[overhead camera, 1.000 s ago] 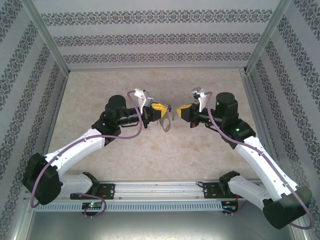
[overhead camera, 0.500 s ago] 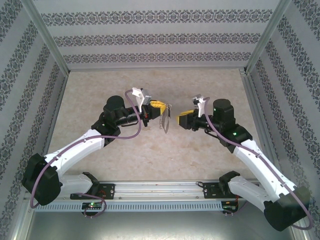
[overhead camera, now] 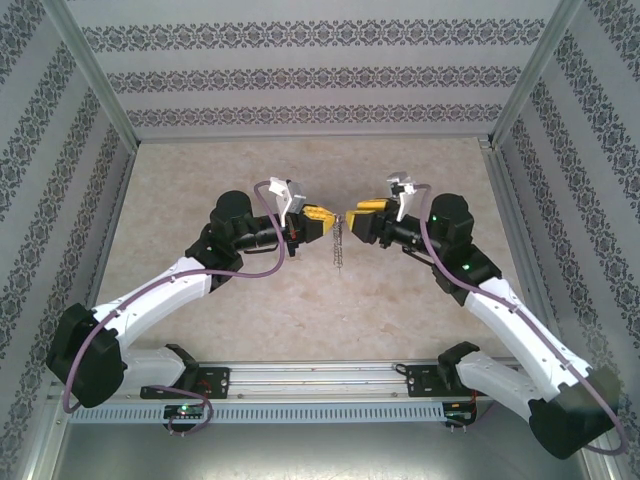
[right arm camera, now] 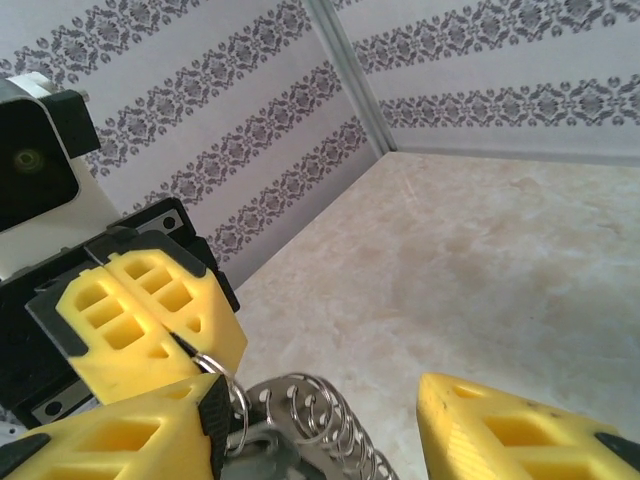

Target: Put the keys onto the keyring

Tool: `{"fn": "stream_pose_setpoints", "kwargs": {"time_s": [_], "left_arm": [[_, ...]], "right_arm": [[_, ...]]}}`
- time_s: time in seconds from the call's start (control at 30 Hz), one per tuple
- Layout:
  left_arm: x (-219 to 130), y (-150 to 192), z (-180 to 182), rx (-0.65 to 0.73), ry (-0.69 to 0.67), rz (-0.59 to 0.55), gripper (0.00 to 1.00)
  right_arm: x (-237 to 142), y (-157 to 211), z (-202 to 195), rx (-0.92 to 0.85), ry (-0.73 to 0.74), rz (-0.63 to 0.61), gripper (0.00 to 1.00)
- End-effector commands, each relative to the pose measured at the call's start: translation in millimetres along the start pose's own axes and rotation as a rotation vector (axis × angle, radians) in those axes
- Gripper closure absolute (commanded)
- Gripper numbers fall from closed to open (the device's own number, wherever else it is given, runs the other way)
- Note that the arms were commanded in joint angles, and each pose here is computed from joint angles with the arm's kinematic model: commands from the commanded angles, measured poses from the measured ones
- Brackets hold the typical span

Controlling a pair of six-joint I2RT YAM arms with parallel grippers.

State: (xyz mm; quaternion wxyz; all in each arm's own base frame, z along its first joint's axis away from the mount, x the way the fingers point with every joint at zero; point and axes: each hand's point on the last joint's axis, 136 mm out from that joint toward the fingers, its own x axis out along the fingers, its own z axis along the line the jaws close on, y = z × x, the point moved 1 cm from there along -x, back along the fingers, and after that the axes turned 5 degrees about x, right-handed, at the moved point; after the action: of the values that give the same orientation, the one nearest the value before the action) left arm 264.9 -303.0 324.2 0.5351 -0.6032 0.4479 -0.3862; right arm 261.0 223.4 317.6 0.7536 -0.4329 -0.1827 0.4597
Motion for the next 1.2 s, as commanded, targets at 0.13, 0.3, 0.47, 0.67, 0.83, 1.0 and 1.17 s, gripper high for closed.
{"fn": "stream_pose_setpoints", "kwargs": {"time_s": [0.13,0.3,0.47,0.67,0.83,1.0,1.17], "left_arm": [[-1.1,-26.9,-8.2,0.043,0.028,-0.054,1.00],[-1.5,-27.5,-7.6,0.049,0.022,-0.055,1.00],[-1.2,-28.3,-7.6,0.054,0.023,-0.058,1.00],[-2.7,-29.7,-6.7,0.065,0.009,-0.065,1.00],[-3.9,-31.6,-7.6,0.070,0.008,-0.070,1.00],[-3.4,-30.1,-8.1,0.065,0.014,-0.065,1.00],[-2.5,-30.8,-8.5,0.064,0.021,-0.069,1.00]], "right_arm": [[9.1,-3.5,17.7,-0.011,-0.077,-0.003,0.55],[4.7,8.4,14.2,0.004,-0.073,0.009,0.80],[3.8,10.2,15.8,0.007,-0.085,0.012,1.00],[-0.4,9.8,6.3,0.002,-0.052,0.011,1.00],[-4.7,11.1,4.1,0.004,-0.053,0.014,1.00],[-12.4,6.7,9.3,-0.004,-0.068,-0.016,0.77],[-14.5,-0.6,18.2,-0.002,-0.106,-0.040,0.48]]}}
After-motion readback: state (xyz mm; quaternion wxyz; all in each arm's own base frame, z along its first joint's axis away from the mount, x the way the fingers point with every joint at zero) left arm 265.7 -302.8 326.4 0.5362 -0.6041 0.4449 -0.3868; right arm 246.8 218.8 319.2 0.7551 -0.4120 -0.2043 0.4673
